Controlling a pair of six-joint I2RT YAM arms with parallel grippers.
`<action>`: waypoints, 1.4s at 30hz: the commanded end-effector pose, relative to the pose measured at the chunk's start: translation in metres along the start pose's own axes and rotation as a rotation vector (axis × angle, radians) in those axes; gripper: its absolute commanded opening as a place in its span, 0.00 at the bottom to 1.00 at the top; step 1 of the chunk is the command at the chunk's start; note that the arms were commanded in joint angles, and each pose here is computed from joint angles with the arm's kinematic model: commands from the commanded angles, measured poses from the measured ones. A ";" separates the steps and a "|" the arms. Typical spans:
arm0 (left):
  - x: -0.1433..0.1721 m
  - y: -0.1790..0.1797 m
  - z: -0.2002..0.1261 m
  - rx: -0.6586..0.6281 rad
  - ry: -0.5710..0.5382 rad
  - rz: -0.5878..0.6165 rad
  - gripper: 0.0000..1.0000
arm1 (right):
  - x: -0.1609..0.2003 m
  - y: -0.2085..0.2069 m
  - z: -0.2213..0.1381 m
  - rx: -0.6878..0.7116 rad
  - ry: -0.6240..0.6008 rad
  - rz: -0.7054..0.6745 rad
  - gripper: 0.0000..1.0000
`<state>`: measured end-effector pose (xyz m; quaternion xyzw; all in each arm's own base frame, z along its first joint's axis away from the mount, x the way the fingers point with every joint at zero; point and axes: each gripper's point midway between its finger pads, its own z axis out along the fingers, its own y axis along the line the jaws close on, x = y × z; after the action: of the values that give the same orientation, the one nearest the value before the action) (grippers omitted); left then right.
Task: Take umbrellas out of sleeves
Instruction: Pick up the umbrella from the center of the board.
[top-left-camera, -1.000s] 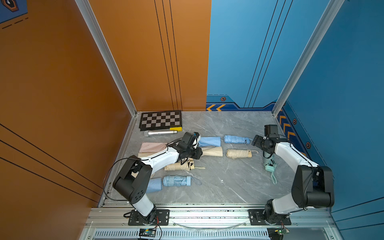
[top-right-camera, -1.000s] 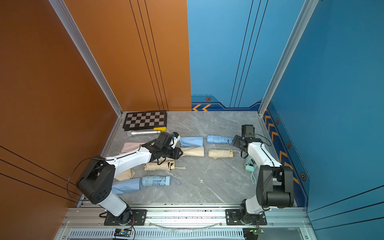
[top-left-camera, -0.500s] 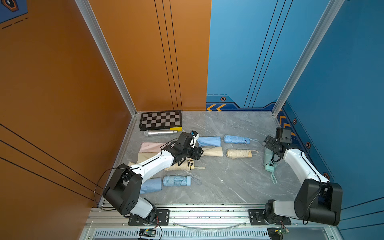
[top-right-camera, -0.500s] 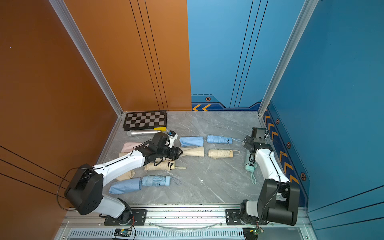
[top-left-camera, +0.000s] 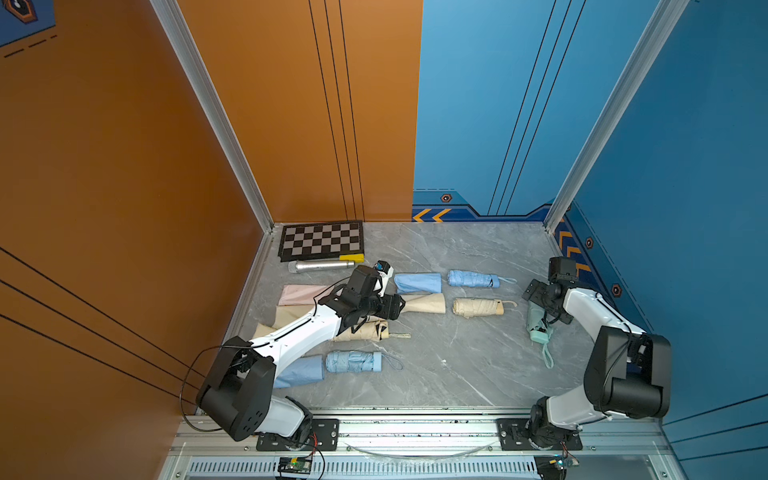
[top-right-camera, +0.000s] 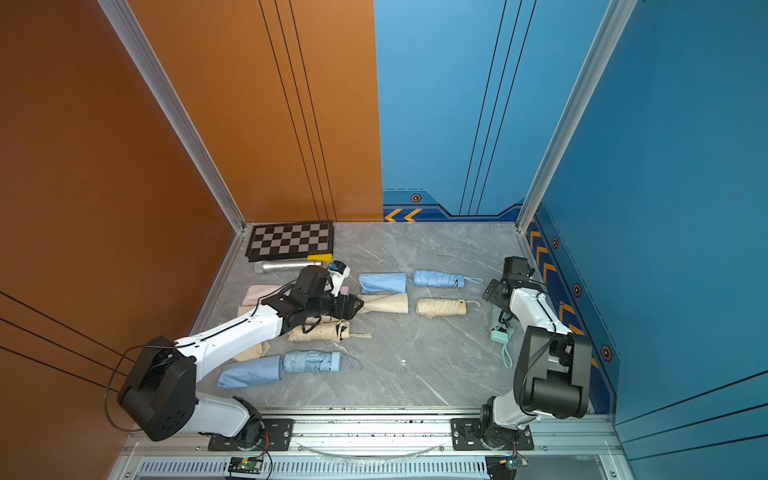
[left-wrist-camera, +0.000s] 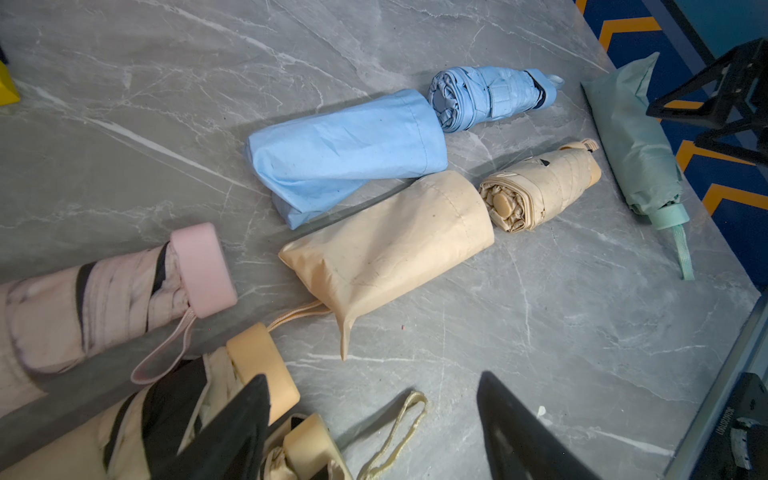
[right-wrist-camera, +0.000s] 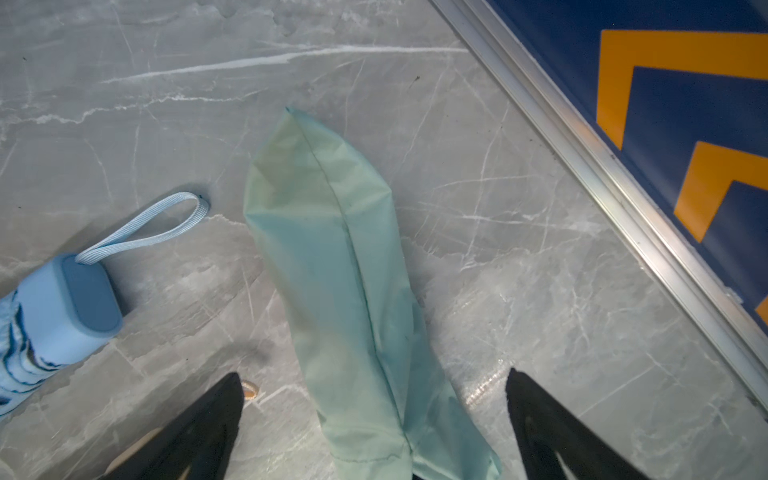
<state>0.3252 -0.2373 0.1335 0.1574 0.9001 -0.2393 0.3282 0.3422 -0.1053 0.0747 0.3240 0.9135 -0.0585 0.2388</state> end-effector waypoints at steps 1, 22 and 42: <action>-0.002 -0.003 -0.002 0.031 -0.009 -0.005 0.80 | 0.008 0.003 0.008 -0.019 0.071 -0.017 1.00; -0.013 0.005 -0.017 -0.018 -0.084 -0.055 0.94 | 0.024 0.010 0.030 -0.037 0.172 -0.041 0.40; -0.024 0.001 -0.042 0.037 -0.168 -0.116 0.98 | -0.030 0.118 -0.159 -0.421 -0.408 -0.406 0.19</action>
<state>0.3247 -0.2143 0.1736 0.0863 0.8775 -0.2628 0.3918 0.3614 -0.0099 0.2007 0.1406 0.9025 0.0294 0.4060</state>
